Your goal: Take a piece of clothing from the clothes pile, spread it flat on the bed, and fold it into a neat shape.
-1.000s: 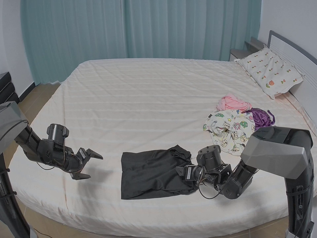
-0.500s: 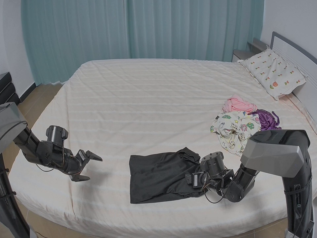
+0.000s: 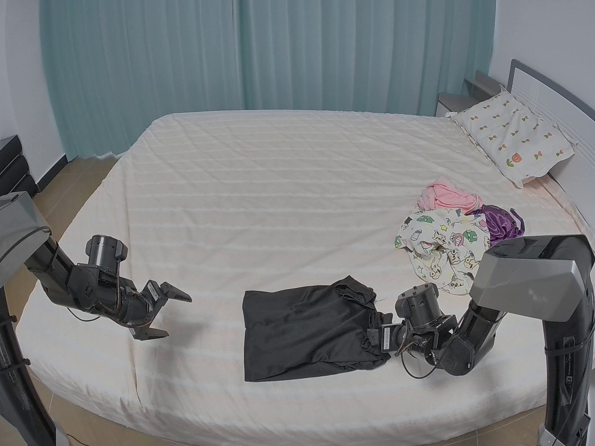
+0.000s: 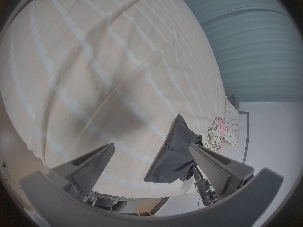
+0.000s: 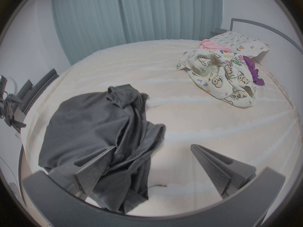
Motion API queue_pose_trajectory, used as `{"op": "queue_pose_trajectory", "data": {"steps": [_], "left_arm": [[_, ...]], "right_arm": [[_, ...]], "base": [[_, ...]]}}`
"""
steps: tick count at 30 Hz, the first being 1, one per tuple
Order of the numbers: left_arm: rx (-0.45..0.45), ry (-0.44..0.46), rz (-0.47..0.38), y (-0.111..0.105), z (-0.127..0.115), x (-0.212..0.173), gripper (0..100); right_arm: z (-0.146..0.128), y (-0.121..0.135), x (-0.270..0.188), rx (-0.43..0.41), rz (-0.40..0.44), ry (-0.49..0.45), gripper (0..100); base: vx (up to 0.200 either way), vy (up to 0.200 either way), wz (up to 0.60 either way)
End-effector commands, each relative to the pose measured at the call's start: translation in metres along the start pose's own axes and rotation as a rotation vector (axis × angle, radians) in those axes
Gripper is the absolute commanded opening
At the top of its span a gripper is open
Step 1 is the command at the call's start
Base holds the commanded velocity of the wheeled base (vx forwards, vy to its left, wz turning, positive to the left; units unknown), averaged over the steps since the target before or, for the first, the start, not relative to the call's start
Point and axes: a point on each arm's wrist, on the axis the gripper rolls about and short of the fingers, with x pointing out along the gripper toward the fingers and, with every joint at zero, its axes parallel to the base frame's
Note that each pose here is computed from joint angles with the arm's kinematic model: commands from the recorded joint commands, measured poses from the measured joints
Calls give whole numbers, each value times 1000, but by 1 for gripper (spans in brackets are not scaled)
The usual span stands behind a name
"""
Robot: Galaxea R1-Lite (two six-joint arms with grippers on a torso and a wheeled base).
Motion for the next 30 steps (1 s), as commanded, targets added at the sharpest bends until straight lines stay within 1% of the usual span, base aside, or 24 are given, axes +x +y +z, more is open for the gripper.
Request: {"op": "queue_pose_trajectory", "data": {"steps": [1,6,7,8,9,13,16,19,21,23,26,28,30], "left_arm": [[0,1,2,1,0,0,100],[1,5,6,2,-1,1,100],[1,5,6,2,-1,1,100],[1,5,6,2,-1,1,100],[1,5,6,2,-1,1,100],[0,6,7,2,-2,1,100],[0,5,8,2,-2,1,100],[2,5,8,2,-2,1,100],[1,4,8,2,-2,1,100],[2,4,10,2,-2,1,100],[0,-6,23,3,-2,2,100],[2,-9,31,3,-2,3,100],[1,-10,30,3,-2,3,100]], "right_arm": [[1,-5,-2,-9,-27,39,100],[4,-10,-4,-2,-57,41,100],[4,-12,-3,-3,-93,32,100],[4,-13,-3,-3,-105,32,100],[3,-16,-2,-12,-155,38,100],[7,-14,-1,-6,-180,31,100],[5,-15,0,-19,-246,18,100],[6,-14,-1,-28,-274,11,100],[7,-13,-1,-26,-272,3,100],[17,-9,-1,13,-250,-45,100],[39,-16,-5,79,-230,-117,100],[50,-18,-9,104,-186,-137,100],[54,-16,-12,121,-108,-131,100]], "base": [[0,0,0],[0,0,0],[0,0,0],[0,0,0],[0,0,0],[0,0,0],[0,0,0],[0,0,0],[0,0,0],[0,0,0],[0,0,0],[0,0,0],[0,0,0]]}}
